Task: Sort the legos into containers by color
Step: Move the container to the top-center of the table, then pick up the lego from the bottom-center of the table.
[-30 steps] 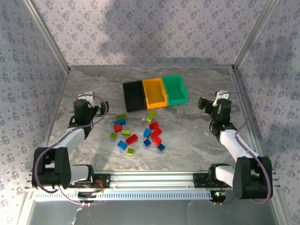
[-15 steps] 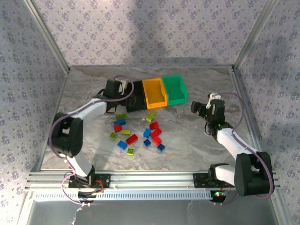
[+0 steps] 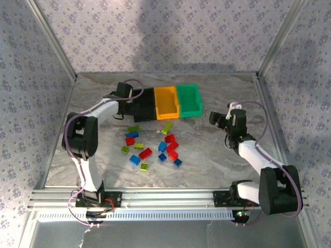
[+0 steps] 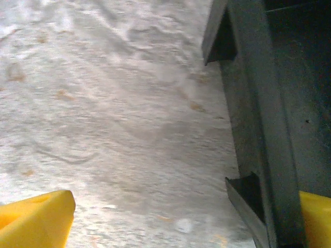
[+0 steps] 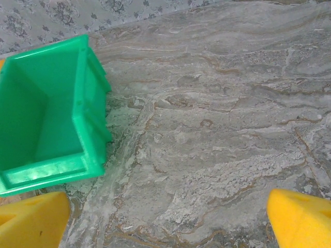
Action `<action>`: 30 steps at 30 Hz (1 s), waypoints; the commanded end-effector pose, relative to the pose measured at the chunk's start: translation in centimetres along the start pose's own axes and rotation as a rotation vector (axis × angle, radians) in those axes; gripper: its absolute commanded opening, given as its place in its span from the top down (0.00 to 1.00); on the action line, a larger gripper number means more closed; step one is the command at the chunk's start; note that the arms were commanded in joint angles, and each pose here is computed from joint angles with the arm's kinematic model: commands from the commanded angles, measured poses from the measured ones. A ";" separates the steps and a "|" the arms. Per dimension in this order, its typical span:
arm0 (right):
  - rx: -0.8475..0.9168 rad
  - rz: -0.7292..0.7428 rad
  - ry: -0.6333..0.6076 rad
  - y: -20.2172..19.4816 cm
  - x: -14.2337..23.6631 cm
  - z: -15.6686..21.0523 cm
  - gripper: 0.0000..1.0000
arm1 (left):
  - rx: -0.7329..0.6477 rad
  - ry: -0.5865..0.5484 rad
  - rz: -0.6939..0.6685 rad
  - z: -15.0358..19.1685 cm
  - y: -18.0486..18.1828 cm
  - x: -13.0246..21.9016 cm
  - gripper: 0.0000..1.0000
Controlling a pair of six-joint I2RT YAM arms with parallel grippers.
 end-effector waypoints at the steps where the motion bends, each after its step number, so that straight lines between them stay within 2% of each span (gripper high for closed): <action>1: 0.011 -0.013 0.002 0.8 -0.4 -0.7 0.00 | 0.038 0.016 -0.034 -0.2 1.7 0.2 0.02; 7: 0.033 -0.033 0.035 1.4 -1.1 -0.2 0.00 | 0.052 -0.047 -0.025 -0.9 1.6 1.4 0.00; 11: 0.040 -0.087 0.083 3.0 -1.0 0.8 0.00 | 0.076 -0.139 0.014 -0.8 0.8 3.9 0.00; 15: 0.043 -0.152 0.258 6.0 0.3 4.4 0.00 | 0.083 -0.253 0.048 0.3 -0.1 7.0 0.00; 18: 0.063 -0.195 0.390 8.5 1.8 7.7 0.00 | 0.106 -0.322 0.113 1.7 -1.2 7.9 0.00; 24: 0.131 -0.269 0.684 12.4 5.0 14.1 0.07 | 0.167 -0.344 0.311 4.5 -4.2 8.1 0.00; 30: 0.380 -0.287 0.916 14.9 8.4 19.8 0.13 | 0.219 -0.399 0.270 6.4 -3.2 8.5 0.00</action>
Point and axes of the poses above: each hand's point on the last joint's axis, 136 mm out from that joint toward the fingers, its own x axis back along the fingers, its own y axis along the line the jaws close on, z = x × y, the point moved 2 cm from there along x, back along the fingers, and after that the axes turned 13 degrees about -x, right-handed, at the moved point
